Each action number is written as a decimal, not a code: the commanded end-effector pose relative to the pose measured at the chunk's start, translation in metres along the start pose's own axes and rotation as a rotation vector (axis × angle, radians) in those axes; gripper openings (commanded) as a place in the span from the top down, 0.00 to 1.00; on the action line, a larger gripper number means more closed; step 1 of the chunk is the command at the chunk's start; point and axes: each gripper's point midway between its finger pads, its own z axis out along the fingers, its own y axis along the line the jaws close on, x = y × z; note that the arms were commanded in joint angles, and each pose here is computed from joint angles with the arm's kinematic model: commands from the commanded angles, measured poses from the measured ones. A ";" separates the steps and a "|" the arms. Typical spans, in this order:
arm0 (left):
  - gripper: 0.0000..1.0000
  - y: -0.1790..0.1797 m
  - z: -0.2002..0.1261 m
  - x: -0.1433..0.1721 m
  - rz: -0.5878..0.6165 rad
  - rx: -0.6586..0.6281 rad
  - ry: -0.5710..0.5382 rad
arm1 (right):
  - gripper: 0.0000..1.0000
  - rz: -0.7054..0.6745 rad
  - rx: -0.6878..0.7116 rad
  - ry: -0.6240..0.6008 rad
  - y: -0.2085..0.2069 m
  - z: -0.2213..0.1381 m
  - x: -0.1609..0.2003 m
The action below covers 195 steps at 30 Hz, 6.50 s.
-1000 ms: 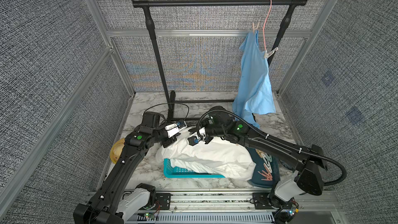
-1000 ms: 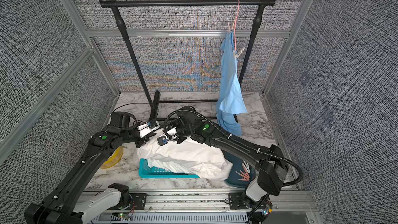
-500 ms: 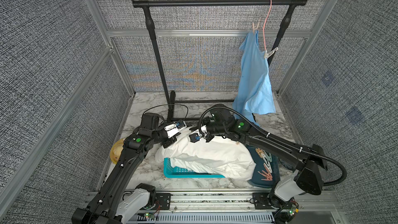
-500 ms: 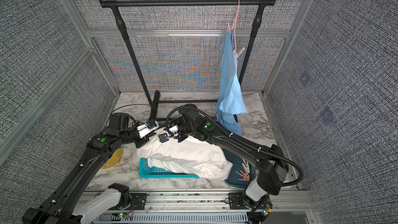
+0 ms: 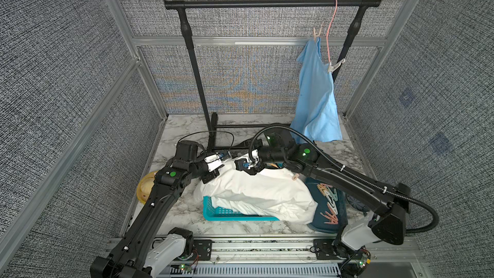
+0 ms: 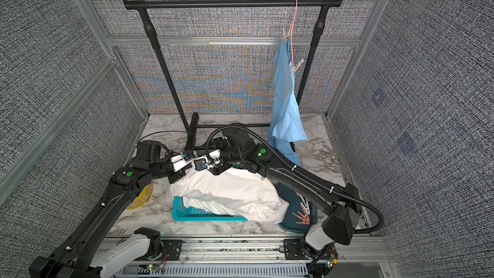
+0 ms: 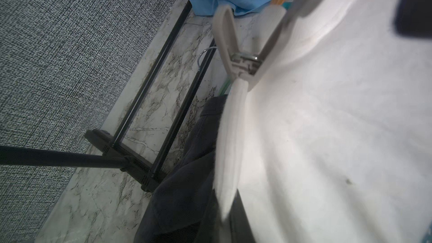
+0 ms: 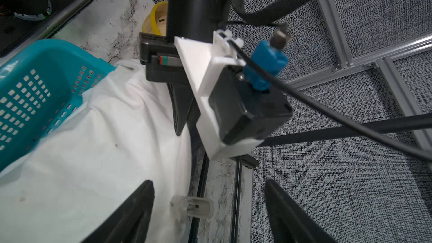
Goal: Use clothespins to secure the t-shirt on both sides of the hanger
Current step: Clamp the T-shirt on the hanger, then hang the hanger on the clothesline.
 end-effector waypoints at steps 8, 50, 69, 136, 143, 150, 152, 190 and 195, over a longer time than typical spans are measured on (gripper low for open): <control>1.00 0.041 -0.026 -0.034 0.086 -0.262 -0.133 | 0.22 0.392 0.201 -0.039 -0.022 -0.108 -0.039; 1.00 0.017 -0.130 -0.116 0.195 -0.398 -0.539 | 0.53 1.504 0.037 -0.017 0.090 -0.204 0.009; 1.00 0.050 -0.206 -0.205 0.339 -0.467 -0.627 | 1.00 1.219 0.011 -0.341 0.000 -0.288 -0.107; 0.23 0.013 0.047 -0.206 -0.264 0.045 -0.565 | 1.00 0.987 1.026 -0.107 -0.202 -0.353 -0.037; 0.23 0.001 0.080 -0.204 -0.254 0.046 -0.543 | 1.00 1.058 1.049 -0.033 -0.212 -0.318 -0.014; 0.24 0.011 0.080 -0.194 -0.280 -0.046 -0.531 | 1.00 1.086 1.202 0.020 -0.233 -0.312 0.006; 0.25 0.014 0.077 -0.190 -0.277 -0.075 -0.526 | 1.00 1.090 1.217 0.048 -0.237 -0.306 0.012; 0.19 0.028 -0.007 -0.132 -0.213 -0.352 -0.342 | 0.85 1.100 1.235 0.310 -0.229 -0.259 0.090; 0.17 0.034 -0.014 -0.117 -0.214 -0.411 -0.273 | 0.40 1.096 1.206 0.294 -0.214 -0.273 0.077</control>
